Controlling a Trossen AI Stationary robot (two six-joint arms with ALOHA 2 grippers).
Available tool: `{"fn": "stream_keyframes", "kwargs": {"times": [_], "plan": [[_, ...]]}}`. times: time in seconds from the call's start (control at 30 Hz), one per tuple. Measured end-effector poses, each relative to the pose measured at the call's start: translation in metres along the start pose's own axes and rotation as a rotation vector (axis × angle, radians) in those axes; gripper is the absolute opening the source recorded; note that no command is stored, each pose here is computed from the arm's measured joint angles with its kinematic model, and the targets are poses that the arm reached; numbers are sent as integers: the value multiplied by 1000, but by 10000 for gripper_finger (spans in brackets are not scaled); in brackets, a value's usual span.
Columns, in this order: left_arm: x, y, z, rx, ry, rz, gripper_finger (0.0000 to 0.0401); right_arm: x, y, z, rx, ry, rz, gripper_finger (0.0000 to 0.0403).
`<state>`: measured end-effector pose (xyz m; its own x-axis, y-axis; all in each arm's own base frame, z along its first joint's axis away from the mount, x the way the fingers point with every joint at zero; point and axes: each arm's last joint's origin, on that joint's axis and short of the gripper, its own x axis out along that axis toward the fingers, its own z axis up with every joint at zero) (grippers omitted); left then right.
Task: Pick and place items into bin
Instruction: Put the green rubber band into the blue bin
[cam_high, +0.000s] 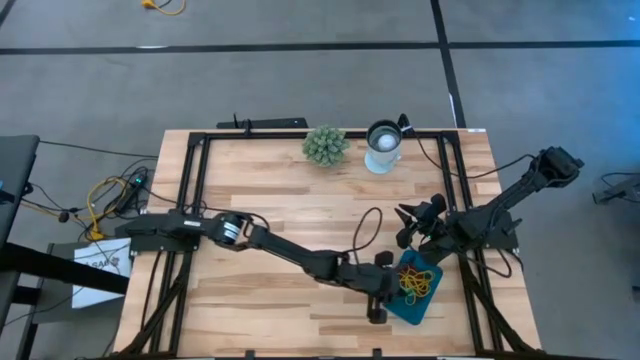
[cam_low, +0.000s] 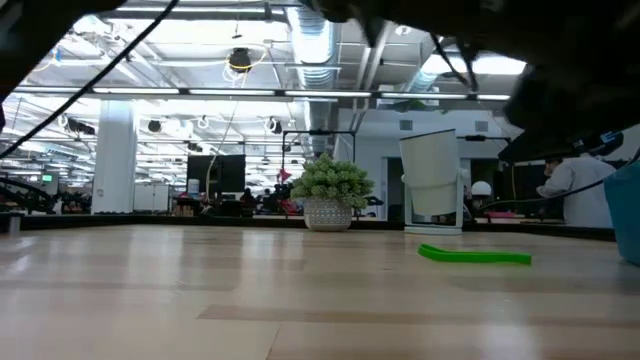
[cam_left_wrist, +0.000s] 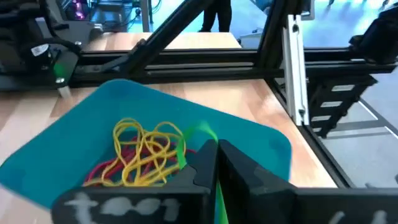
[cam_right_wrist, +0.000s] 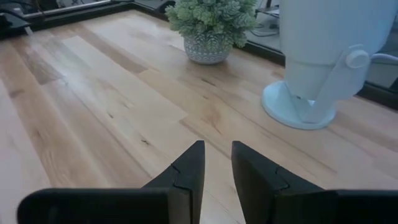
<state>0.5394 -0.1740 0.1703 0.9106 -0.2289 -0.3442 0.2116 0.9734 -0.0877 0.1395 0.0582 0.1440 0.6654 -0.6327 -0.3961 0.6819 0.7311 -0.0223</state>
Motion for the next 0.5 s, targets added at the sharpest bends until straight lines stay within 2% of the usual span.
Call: {"fn": "stream_keyframes", "kwargs": {"times": [0.17, 0.27, 0.5], "plan": [[10, -1, -9, 20, 72, -27, 0, 0, -1, -1, -15, 6, -6, 75], [11, -1, -9, 56, 71, -29, 5, 0, -1, -1, -15, 6, -5, 75], [11, 0, -10, 63, 91, -56, 41, 0, -1, -1, -14, 6, -5, 75]]}}
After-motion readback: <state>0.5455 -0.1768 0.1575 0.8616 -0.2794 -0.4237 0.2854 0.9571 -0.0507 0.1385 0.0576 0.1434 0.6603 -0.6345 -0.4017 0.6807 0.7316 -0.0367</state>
